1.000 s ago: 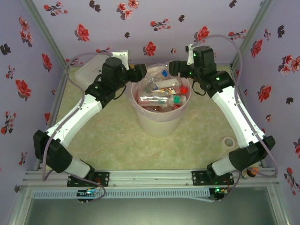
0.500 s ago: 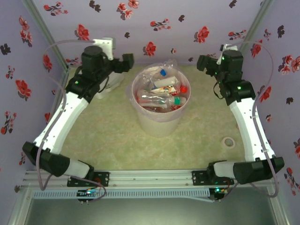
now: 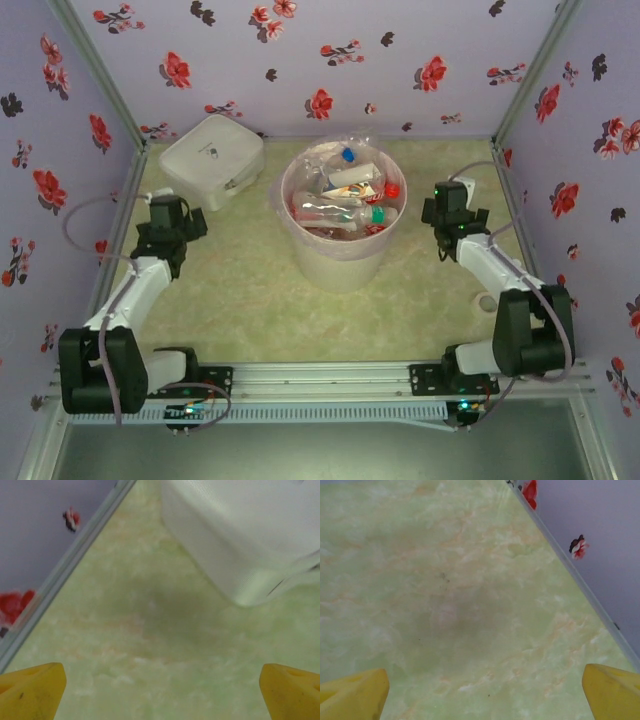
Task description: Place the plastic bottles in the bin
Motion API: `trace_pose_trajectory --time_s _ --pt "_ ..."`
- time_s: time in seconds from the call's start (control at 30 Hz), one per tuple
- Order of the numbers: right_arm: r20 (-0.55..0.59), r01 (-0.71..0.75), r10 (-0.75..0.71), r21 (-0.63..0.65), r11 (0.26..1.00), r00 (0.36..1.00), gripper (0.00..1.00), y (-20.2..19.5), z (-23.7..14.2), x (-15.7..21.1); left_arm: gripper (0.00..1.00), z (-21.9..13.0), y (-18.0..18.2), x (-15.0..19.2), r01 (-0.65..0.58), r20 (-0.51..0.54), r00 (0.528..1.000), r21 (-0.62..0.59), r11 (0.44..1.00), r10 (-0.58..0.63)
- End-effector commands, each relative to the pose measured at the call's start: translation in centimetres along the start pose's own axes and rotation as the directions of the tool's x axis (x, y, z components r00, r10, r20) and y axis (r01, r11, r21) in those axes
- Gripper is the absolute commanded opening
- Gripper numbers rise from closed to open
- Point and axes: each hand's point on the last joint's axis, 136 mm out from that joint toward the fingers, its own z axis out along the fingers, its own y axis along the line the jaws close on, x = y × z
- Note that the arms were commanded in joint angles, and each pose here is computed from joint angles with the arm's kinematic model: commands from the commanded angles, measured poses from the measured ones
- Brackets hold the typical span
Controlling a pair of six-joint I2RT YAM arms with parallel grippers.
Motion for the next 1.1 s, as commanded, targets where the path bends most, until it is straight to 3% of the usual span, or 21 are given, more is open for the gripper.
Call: trace_pose_trajectory --time_s 0.0,0.23,0.37,0.5,0.6,0.63,0.67,0.7,0.83,1.07 --pt "0.122 -0.034 0.031 0.020 0.999 0.992 0.99 0.2 1.8 -0.9 1.00 1.2 0.1 -1.2 0.035 0.138 0.990 -0.012 0.999 -0.033" --pt "0.115 0.070 -0.072 0.020 0.997 0.991 0.99 1.6 4.9 1.3 1.00 4.7 -1.4 0.3 -0.031 0.176 0.984 0.010 0.999 0.029" --pt "0.220 0.017 -0.009 -0.034 0.999 0.976 0.99 1.1 3.3 1.3 1.00 5.2 -1.7 -0.4 -0.071 0.256 0.965 0.012 0.997 0.066" --pt "0.327 -0.026 0.065 -0.123 0.992 0.943 0.99 0.6 1.5 2.1 1.00 5.6 -2.5 0.2 -0.106 0.267 0.959 0.035 0.994 0.093" --pt "0.343 -0.040 0.102 -0.182 0.982 0.934 0.99 0.8 2.2 3.0 1.00 5.1 -2.8 1.6 -0.105 0.304 0.950 0.083 0.991 0.076" --pt "0.365 -0.043 0.112 -0.191 0.981 0.924 1.00 0.9 2.3 2.6 1.00 4.8 -3.0 1.4 -0.131 0.375 0.923 0.086 0.988 0.090" --pt "0.332 -0.038 0.101 -0.191 0.981 0.938 0.99 0.9 2.3 2.9 1.00 4.2 -3.7 1.5 -0.165 0.382 0.916 0.084 0.983 0.122" --pt "0.294 -0.053 0.105 -0.179 0.982 0.950 0.99 0.5 2.4 3.2 1.00 4.3 -3.9 1.7 -0.171 0.358 0.925 0.099 0.980 0.125" --pt "0.313 -0.129 0.151 -0.090 0.988 0.938 0.99 -1.4 2.8 3.1 1.00 5.0 -3.2 1.4 -0.140 0.344 0.933 0.078 0.987 0.105" --pt "0.305 -0.123 0.144 -0.088 0.989 0.942 0.99 -1.3 3.0 2.9 1.00 5.4 -2.3 1.3 -0.103 0.320 0.944 0.075 0.992 0.074"
